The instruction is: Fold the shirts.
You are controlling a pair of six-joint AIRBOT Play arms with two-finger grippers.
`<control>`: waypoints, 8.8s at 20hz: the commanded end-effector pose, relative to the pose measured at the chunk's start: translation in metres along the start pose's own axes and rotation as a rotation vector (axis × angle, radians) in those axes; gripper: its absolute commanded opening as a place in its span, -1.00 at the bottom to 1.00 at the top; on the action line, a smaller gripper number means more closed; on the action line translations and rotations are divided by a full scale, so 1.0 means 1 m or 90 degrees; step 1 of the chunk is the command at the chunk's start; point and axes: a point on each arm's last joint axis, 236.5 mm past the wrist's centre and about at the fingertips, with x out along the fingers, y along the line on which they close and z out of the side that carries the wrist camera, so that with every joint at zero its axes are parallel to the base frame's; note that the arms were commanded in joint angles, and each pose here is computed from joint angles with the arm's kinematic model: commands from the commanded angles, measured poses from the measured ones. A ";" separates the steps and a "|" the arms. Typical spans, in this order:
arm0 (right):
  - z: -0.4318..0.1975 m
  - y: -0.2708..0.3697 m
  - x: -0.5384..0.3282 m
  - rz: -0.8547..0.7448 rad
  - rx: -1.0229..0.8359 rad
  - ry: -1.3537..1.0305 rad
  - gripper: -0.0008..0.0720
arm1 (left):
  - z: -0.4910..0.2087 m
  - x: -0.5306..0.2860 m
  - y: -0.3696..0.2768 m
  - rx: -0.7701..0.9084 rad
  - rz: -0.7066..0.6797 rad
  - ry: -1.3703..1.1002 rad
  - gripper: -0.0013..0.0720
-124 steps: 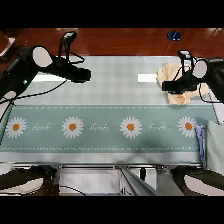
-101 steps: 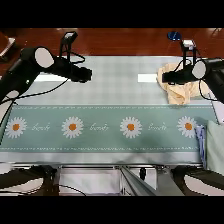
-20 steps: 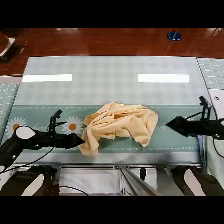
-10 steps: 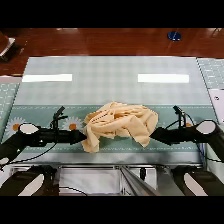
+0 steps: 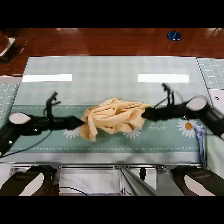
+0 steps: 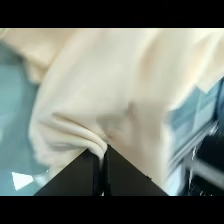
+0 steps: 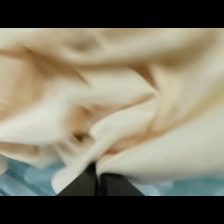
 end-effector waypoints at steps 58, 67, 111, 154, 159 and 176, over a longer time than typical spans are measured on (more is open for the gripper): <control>0.055 -0.184 -0.112 -0.173 0.223 -0.150 0.13 | 0.031 -0.103 0.178 -0.268 0.220 -0.041 0.42; 0.000 -0.178 -0.083 -0.124 0.269 -0.117 0.13 | 0.040 -0.054 0.195 -0.320 0.170 -0.056 0.42; -0.003 0.212 -0.463 -0.239 -0.381 -0.675 -0.93 | 0.053 -0.481 -0.305 0.515 0.519 -0.915 -0.92; 0.119 -0.169 -0.039 -0.137 0.056 0.131 -0.93 | 0.118 -0.033 0.155 -0.079 0.270 0.161 -0.92; 0.118 -0.175 -0.036 -0.145 0.115 0.117 0.15 | 0.103 -0.042 0.151 -0.095 0.269 0.209 0.41; -0.004 -0.149 -0.109 -0.129 0.236 -0.190 0.14 | -0.078 -0.099 0.160 -0.375 0.242 0.078 0.42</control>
